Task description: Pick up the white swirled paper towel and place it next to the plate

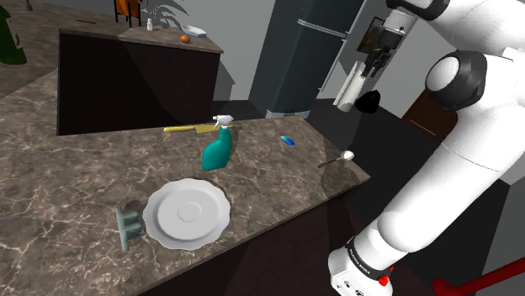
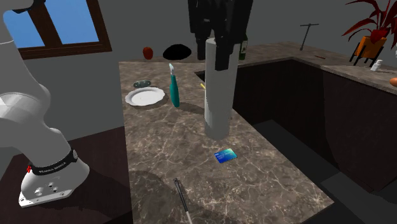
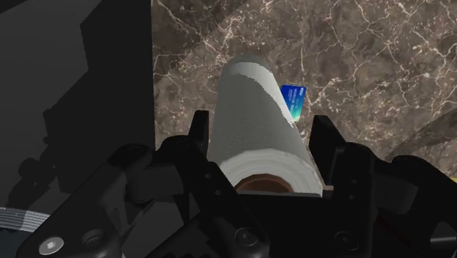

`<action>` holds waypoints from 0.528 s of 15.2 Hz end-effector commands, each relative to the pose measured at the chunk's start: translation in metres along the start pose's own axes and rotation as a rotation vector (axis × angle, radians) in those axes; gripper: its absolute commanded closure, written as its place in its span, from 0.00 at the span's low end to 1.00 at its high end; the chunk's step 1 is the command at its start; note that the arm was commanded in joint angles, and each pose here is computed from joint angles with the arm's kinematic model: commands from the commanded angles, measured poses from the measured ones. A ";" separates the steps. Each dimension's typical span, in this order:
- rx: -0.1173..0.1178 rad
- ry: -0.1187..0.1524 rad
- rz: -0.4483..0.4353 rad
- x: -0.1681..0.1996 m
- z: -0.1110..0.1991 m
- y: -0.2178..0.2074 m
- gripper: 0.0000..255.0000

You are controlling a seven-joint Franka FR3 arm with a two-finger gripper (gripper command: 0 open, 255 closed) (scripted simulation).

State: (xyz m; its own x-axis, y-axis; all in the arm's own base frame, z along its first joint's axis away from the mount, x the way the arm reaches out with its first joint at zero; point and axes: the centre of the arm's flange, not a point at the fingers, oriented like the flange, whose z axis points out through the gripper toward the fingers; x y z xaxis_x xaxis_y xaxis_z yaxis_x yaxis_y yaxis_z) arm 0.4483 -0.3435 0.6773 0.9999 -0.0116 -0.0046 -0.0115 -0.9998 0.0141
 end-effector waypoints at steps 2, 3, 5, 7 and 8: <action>-0.001 0.000 0.001 0.009 0.012 -0.035 1.00; -0.001 0.000 0.001 0.013 0.015 -0.047 1.00; -0.001 0.000 0.001 0.020 0.023 -0.072 1.00; -0.001 0.000 0.001 0.027 0.030 -0.096 1.00; -0.001 0.000 0.001 0.031 0.034 -0.108 1.00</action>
State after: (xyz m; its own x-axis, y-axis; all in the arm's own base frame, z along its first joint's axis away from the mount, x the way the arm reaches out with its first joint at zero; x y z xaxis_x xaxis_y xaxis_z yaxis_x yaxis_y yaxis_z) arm 0.4735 -0.2503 0.6465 0.9999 -0.0114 -0.0050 -0.0113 -0.9998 0.0149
